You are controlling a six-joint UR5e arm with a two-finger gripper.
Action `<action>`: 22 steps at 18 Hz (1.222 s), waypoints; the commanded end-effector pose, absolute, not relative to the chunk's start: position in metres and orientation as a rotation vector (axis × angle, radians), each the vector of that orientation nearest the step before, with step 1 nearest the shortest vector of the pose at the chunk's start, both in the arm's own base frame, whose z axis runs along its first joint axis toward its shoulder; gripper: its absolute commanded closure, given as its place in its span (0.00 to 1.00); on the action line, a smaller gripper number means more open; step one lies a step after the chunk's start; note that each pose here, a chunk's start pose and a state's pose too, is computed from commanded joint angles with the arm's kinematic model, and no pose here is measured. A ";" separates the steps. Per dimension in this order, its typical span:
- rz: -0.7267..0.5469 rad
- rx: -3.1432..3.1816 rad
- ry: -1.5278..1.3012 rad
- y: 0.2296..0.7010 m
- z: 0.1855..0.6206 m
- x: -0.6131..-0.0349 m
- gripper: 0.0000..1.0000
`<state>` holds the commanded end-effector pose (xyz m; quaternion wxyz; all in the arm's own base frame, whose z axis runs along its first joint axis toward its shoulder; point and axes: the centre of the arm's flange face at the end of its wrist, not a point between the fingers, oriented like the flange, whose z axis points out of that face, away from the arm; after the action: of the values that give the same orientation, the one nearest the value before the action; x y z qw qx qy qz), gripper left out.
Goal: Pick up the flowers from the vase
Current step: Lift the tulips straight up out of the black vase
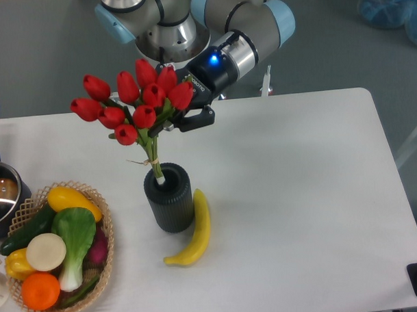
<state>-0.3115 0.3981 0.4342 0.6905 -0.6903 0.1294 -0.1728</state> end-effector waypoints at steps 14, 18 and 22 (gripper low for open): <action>-0.321 -1.530 0.171 0.355 0.464 -0.356 0.62; -0.266 -1.540 0.083 0.325 0.448 -0.402 0.62; -0.217 -1.543 0.015 0.297 0.445 -0.438 0.62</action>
<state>-0.4378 0.2967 0.4451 0.7114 -0.6959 0.0068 -0.0980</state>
